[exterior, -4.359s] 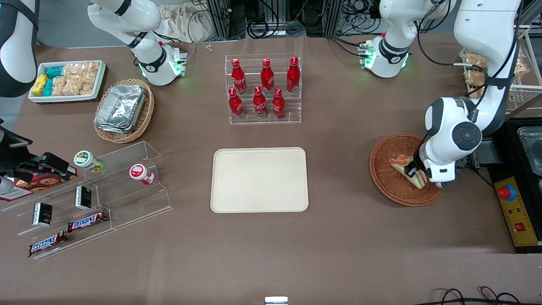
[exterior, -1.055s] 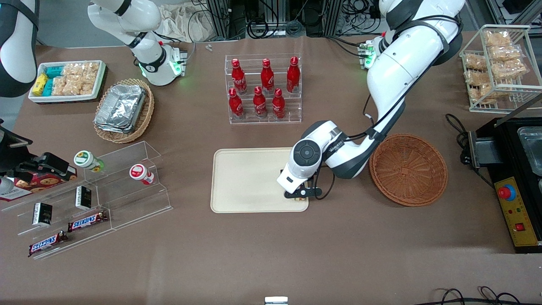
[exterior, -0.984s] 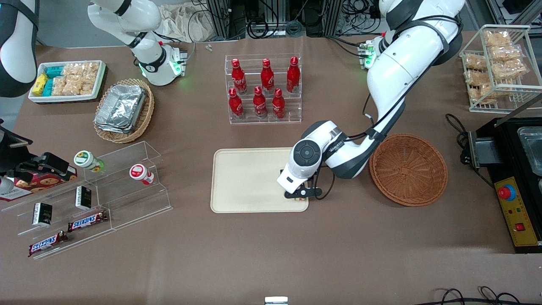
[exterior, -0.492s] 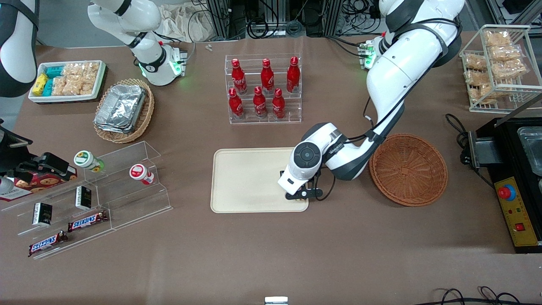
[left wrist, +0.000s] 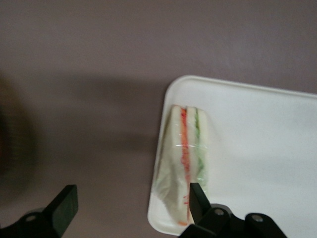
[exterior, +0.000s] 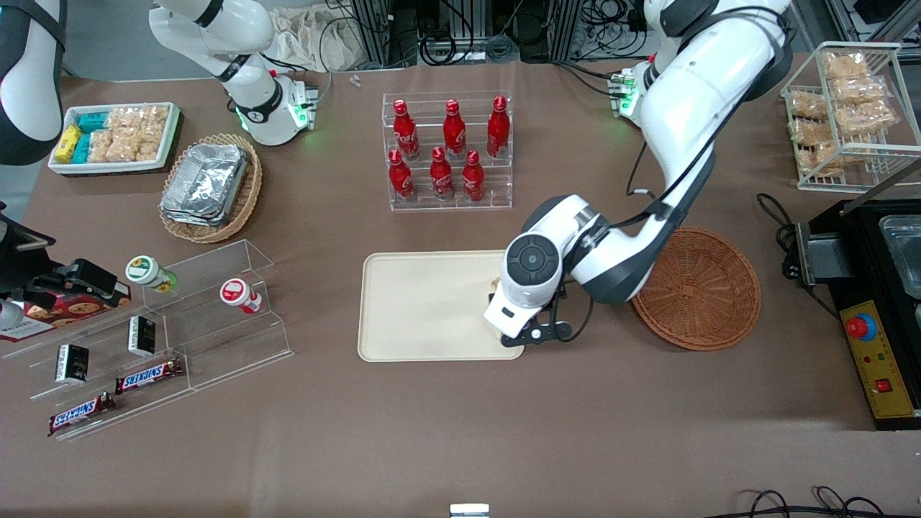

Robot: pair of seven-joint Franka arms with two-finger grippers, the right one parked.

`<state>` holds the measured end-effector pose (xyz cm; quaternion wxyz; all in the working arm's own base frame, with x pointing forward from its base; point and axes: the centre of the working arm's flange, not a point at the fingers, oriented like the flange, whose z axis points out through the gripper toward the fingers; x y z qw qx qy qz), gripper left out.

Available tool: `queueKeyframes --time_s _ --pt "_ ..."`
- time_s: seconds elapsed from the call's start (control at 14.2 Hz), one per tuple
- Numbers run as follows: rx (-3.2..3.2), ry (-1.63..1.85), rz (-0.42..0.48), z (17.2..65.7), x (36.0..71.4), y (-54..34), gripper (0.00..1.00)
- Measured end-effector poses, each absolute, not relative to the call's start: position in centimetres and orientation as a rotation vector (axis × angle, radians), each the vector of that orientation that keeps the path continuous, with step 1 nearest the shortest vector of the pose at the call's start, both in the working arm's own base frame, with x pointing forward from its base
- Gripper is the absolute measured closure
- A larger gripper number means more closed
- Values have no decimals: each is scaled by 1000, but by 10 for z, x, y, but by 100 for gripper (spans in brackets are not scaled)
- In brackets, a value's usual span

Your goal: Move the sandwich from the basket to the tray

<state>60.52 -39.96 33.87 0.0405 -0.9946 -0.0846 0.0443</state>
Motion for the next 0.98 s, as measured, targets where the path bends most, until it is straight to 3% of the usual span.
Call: queueKeyframes --time_s 0.21,0.35,0.49,0.98 --pt "-3079 -403 137 412 620 -350 0" --pt "-3079 -325 202 445 622 -311 0" --pt "-3067 -213 256 466 618 -281 0" --pt "-3081 75 237 524 598 -159 0"
